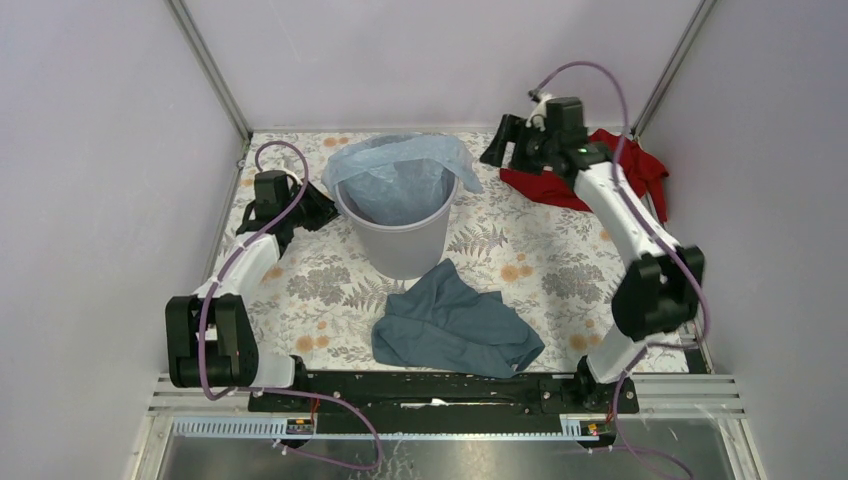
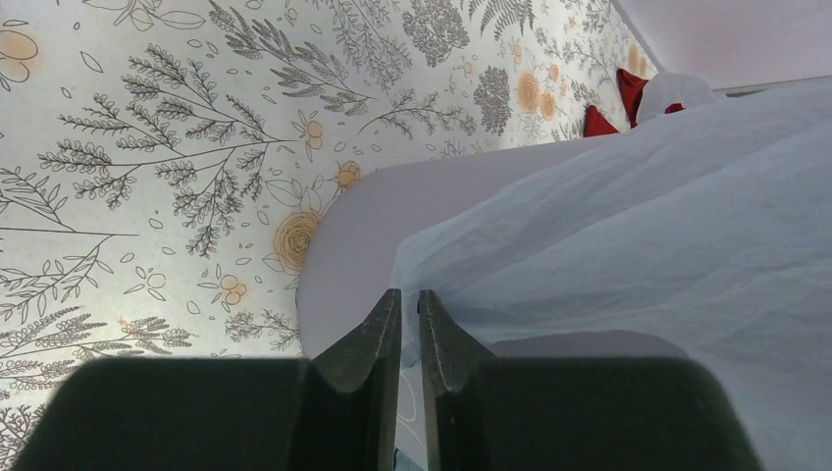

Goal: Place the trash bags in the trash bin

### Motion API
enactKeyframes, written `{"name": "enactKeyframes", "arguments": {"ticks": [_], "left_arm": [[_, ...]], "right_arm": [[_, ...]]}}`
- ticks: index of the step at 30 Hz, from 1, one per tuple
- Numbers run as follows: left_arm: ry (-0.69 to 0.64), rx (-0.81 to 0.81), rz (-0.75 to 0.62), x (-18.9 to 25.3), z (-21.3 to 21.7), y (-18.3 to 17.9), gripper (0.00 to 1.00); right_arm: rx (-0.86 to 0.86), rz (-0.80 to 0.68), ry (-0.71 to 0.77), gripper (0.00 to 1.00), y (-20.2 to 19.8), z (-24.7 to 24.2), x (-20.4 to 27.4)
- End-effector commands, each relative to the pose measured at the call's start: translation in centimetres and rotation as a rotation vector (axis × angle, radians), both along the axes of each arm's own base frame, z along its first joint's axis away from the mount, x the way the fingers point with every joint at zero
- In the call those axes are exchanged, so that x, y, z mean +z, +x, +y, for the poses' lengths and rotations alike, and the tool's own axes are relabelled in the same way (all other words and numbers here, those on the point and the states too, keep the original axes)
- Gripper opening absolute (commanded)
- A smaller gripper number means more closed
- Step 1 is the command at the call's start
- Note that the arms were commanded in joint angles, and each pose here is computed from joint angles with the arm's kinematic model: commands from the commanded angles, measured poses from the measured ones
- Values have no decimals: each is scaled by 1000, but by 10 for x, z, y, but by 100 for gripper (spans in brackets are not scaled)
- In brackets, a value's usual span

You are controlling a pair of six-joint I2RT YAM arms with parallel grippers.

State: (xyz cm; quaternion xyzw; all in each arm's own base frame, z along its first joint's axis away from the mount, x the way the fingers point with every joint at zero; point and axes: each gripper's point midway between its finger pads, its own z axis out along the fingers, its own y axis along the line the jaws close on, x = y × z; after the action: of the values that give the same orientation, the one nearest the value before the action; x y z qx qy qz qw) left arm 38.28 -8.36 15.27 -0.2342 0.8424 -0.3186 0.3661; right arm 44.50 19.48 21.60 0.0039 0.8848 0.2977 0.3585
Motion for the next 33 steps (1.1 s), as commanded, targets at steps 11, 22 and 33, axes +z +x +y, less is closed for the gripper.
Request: {"name": "enactKeyframes", "arguments": {"ticks": [11, 22, 33], "left_arm": [[-28, -55, -83, 25, -9, -6, 18], [-31, -61, -78, 23, -10, -9, 19], [-14, -58, -83, 25, -8, -8, 19]], "right_arm": [[305, -478, -108, 88, -69, 73, 124], [188, -520, -461, 51, -64, 74, 94], [166, -528, -479, 0, -53, 78, 94]]}}
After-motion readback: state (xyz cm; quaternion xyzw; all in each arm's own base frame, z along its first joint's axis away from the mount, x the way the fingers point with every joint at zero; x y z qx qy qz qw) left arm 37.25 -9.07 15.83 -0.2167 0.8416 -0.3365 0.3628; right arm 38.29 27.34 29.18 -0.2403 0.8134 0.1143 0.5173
